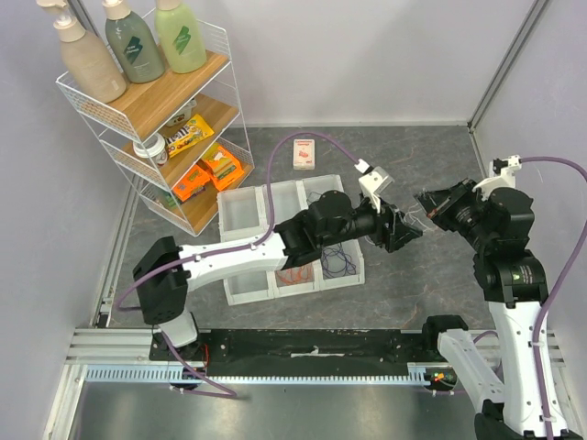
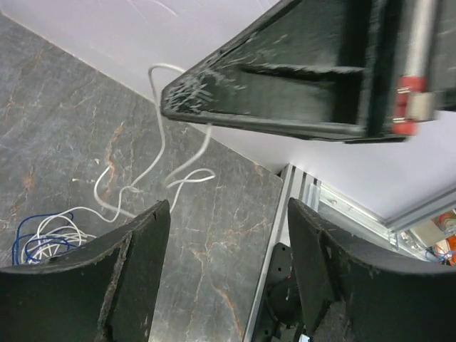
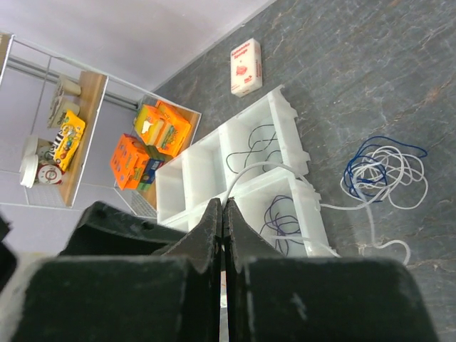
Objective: Untangle the cables
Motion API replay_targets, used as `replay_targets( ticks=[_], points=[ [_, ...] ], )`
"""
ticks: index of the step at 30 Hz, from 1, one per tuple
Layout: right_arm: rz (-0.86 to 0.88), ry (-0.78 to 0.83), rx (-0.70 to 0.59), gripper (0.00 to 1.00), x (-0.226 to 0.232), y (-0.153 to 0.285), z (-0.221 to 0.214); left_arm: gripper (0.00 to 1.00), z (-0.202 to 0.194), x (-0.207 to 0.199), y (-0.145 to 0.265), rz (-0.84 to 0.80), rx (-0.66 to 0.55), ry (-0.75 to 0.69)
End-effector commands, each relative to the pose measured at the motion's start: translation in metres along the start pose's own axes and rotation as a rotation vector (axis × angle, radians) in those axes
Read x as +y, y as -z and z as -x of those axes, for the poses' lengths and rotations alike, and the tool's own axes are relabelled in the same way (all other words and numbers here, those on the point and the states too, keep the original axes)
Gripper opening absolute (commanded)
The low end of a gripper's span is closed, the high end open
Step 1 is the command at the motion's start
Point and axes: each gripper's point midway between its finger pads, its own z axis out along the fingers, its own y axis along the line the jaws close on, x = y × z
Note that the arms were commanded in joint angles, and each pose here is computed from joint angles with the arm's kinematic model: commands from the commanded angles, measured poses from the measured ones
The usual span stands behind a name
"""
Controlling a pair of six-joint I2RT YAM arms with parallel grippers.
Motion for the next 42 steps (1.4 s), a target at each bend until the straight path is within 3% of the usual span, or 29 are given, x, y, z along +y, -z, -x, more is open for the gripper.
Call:
replay_targets(
  ticks=[1, 6, 10, 12, 16, 18, 20, 24, 27, 32, 42],
  points=[
    [0.101, -0.037, -0.011, 0.0, 0.03, 0.02, 0.008, 0.72, 0.012, 0.001, -0.015, -0.003, -0.039, -0.033],
    [0.146, -0.04, -0.017, 0.0, 0.044, 0.032, 0.011, 0.79, 0.008, 0.011, -0.027, 0.034, -0.048, -0.029],
    [0.175, -0.042, -0.024, 0.0, 0.054, 0.041, 0.015, 0.79, 0.006, 0.009, -0.039, -0.007, -0.062, -0.039],
    [0.179, -0.035, -0.034, 0.0, 0.058, 0.045, 0.019, 0.64, 0.01, 0.0, -0.042, -0.054, -0.091, -0.043],
    [0.149, -0.011, -0.059, 0.0, 0.053, 0.049, 0.023, 0.15, 0.021, -0.011, -0.042, -0.12, -0.128, -0.067],
    [0.123, 0.008, -0.075, 0.0, 0.048, 0.051, 0.024, 0.02, 0.027, -0.017, -0.039, -0.138, -0.137, -0.072],
    [0.089, 0.038, -0.1, 0.05, 0.041, 0.052, 0.027, 0.02, 0.032, -0.018, -0.037, -0.137, -0.143, -0.071],
    [-0.027, 0.153, -0.165, 0.55, 0.016, 0.052, 0.038, 0.02, 0.04, -0.015, -0.029, -0.088, -0.139, -0.043],
    [-0.138, 0.234, -0.182, 0.77, -0.009, 0.053, 0.041, 0.02, 0.046, -0.008, -0.021, -0.038, -0.129, -0.016],
    [-0.311, 0.302, -0.22, 0.86, -0.052, 0.056, 0.04, 0.02, 0.062, 0.001, -0.008, 0.014, -0.1, 0.044],
    [-0.271, 0.241, -0.16, 0.87, -0.081, 0.049, -0.01, 0.02, 0.108, -0.019, 0.007, -0.056, -0.107, 0.128]
  ],
)
